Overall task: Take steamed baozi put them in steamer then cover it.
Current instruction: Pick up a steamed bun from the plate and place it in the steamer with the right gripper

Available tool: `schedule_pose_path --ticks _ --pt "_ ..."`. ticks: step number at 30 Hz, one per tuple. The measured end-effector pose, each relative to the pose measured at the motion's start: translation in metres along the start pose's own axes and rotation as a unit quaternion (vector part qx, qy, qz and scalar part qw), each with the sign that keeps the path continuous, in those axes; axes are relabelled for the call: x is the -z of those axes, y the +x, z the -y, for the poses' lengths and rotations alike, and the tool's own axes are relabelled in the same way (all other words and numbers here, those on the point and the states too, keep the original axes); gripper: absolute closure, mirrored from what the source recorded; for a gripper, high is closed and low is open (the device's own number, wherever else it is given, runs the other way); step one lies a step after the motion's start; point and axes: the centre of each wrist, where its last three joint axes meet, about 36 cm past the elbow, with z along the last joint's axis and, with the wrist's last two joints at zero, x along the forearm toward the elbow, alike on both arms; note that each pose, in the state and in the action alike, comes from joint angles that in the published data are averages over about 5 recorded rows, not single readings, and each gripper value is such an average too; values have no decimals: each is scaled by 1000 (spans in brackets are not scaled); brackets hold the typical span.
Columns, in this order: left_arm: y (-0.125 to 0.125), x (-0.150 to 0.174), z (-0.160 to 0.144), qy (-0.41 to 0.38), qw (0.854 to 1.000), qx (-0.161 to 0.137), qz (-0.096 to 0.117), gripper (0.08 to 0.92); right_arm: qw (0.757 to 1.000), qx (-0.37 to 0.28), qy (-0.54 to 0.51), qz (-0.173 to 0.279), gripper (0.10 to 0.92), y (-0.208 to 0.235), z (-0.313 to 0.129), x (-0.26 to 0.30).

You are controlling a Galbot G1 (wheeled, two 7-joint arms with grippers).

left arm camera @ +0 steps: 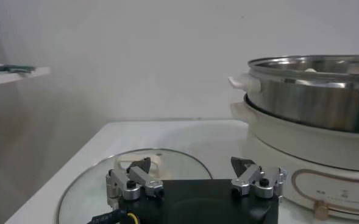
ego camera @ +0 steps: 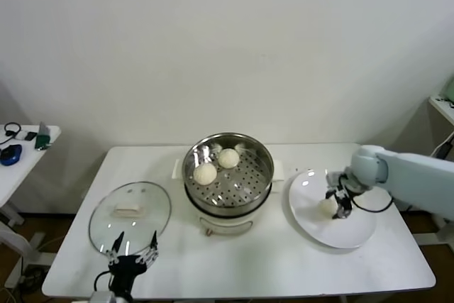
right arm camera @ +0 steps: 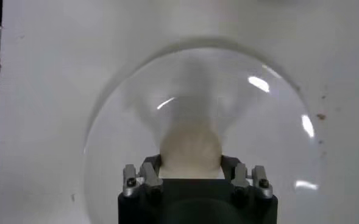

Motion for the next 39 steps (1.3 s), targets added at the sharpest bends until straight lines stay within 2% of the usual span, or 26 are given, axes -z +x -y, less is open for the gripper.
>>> schedule_pose_path --ticks 8,12,16,21,27,39 --pt "0 2 2 -2 1000 -2 2 177 984 -63 164 22 352 126 67 61" --pt "0 2 2 -2 1000 -2 2 177 960 -80 267 27 352 173 83 116" --pt "1 2 0 -2 1000 1 3 177 928 -79 364 27 352 194 87 175" --pt "2 2 -3 0 1000 5 3 177 883 -62 464 25 352 187 85 240" --pt "3 1 -8 -2 1000 10 3 177 841 -31 539 23 352 150 77 293" --pt "5 -2 -10 -2 1000 13 0 177 809 6 588 22 352 74 64 324"
